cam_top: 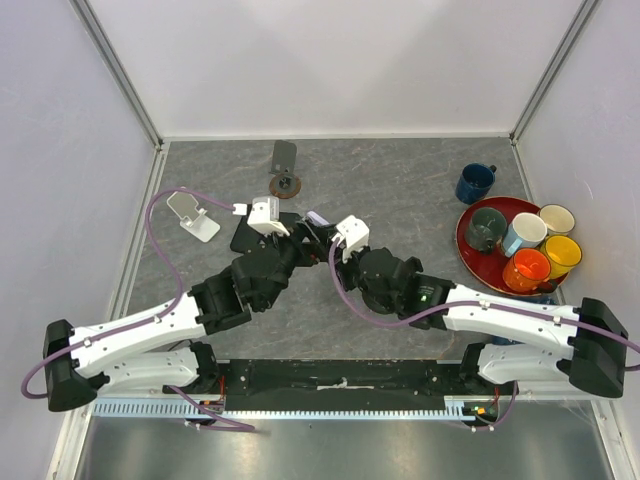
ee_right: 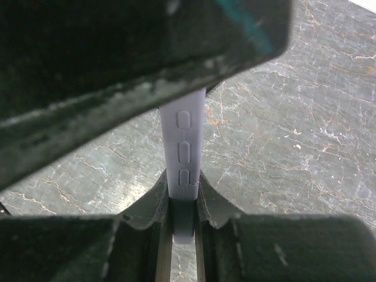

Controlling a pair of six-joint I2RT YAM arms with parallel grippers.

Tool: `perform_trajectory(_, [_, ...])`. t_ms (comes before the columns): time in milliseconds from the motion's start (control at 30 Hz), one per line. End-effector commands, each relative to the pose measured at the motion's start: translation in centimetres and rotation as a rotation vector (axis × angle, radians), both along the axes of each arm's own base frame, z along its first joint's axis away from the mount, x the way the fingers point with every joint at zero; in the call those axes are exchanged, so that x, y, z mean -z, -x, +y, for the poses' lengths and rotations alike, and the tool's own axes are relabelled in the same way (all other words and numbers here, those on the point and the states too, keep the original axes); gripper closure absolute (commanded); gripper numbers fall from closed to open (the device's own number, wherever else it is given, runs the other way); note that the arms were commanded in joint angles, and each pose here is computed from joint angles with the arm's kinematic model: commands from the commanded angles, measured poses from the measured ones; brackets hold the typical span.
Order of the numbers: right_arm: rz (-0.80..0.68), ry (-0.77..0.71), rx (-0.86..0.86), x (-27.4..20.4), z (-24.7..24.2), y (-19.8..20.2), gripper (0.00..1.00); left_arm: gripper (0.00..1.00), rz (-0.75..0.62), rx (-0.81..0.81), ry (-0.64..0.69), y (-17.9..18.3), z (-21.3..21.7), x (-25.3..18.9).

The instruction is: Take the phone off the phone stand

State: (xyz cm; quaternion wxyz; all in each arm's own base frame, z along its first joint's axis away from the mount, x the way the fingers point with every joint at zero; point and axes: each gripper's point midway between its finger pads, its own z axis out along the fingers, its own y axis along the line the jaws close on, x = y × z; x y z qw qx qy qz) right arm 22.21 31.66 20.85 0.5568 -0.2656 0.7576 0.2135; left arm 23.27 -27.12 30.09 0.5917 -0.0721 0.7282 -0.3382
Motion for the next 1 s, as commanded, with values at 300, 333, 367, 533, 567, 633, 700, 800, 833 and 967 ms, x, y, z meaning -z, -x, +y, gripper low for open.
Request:
perform_trajectory(300, [-0.160,-0.004,0.100,-2.3,0.7,-0.9,1.00,0.23,-0.019,-0.086,0.013,-0.6,1.9,-2.3])
perform_trajectory(333, [-0.170,0.002,0.099,-2.3,0.6,-0.8,1.00,0.23,-0.004,-0.084,-0.005,-0.4,2.3,-2.0])
perform_trajectory(367, [-0.182,0.004,0.108,-2.3,0.5,-0.9,1.00,0.23,0.016,-0.082,-0.038,-0.2,2.8,-1.4])
perform_trajectory(533, [-0.237,0.048,0.124,-1.4,-0.3,-1.2,1.00,0.22,0.039,-0.056,0.010,0.9,5.1,-3.6])
perform_trajectory(567, [-0.248,0.036,0.132,-1.6,-0.3,-1.4,1.00,0.22,0.043,-0.045,0.021,1.0,5.3,-3.8])
perform_trajectory(633, [-0.265,0.045,0.138,-1.4,-0.5,-1.4,1.00,0.22,0.062,-0.043,0.041,0.9,5.8,-3.8])
perform_trajectory(700, [-0.284,0.029,0.150,-1.5,-0.8,-1.5,1.00,0.22,0.096,0.013,0.063,1.3,5.1,-3.7])
perform_trajectory(800, [-0.317,0.034,0.154,-1.5,-1.1,-1.6,1.00,0.22,0.170,0.100,0.077,1.1,3.5,-2.9])
perform_trajectory(833, [-0.324,0.038,0.150,-1.5,-1.0,-1.5,1.00,0.22,0.193,0.105,0.077,0.7,3.6,-2.6])
perform_trajectory(967, [-0.361,0.067,0.148,-1.4,-1.2,-1.4,1.00,0.22,0.241,0.164,0.077,0.6,2.4,-1.9])
